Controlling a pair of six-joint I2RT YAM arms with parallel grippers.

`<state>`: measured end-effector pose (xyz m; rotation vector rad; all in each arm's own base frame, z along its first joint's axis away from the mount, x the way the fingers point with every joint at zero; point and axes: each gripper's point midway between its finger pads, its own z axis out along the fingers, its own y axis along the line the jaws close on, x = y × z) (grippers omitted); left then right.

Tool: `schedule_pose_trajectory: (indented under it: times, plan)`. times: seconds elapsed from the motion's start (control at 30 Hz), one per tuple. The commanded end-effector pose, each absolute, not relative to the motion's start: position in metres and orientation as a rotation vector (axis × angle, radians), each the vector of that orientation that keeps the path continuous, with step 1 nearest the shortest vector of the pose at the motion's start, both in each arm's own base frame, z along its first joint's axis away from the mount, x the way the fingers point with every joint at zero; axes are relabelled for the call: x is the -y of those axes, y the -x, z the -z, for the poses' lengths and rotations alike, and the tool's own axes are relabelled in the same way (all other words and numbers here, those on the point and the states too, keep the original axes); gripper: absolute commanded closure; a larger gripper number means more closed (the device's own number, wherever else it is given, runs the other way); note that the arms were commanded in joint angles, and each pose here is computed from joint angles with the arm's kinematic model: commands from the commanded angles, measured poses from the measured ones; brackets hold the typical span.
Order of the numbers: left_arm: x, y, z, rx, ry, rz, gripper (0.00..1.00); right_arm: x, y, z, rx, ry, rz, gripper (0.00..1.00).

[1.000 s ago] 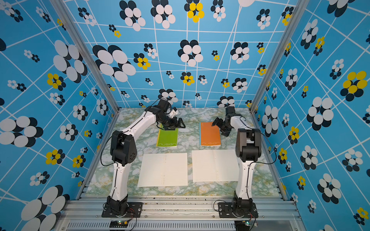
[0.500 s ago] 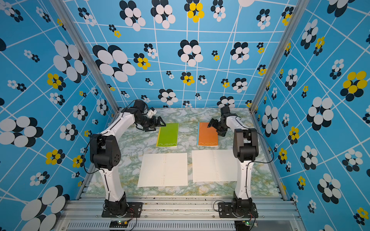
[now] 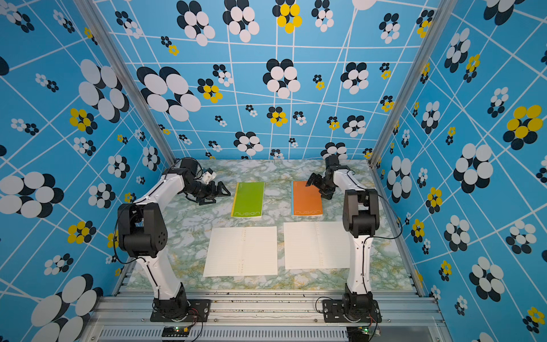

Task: Close the notebook
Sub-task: Adjust the notebook at the center of the board.

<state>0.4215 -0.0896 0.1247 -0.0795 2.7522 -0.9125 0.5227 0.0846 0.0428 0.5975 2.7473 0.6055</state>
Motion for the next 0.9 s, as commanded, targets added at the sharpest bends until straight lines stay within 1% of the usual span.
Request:
schedule_pose_trajectory:
  times: [0.0, 0.2, 0.5, 0.7, 0.87]
  plan:
    - [0.077, -0.412, -0.136, -2.736, 0.058, 0.901, 0.02, -0.091, -0.503, -0.018, -2.847, -0.599, -0.590, 0.01]
    - [0.063, -0.407, -0.131, -2.744, 0.090, 0.878, 0.02, -0.095, -0.498, -0.022, -2.832, -0.603, -0.620, 0.01]
    - [0.047, -0.397, -0.116, -2.787, 0.096, 0.836, 0.02, -0.095, -0.507, -0.015, -2.845, -0.596, -0.618, 0.01]
    - [0.038, -0.385, -0.105, -2.823, 0.094, 0.824, 0.02, -0.096, -0.507, -0.021, -2.830, -0.581, -0.628, 0.01]
    - [0.038, -0.376, -0.107, -2.851, 0.060, 0.846, 0.02, -0.077, -0.508, -0.043, -2.775, -0.596, -0.486, 0.01]
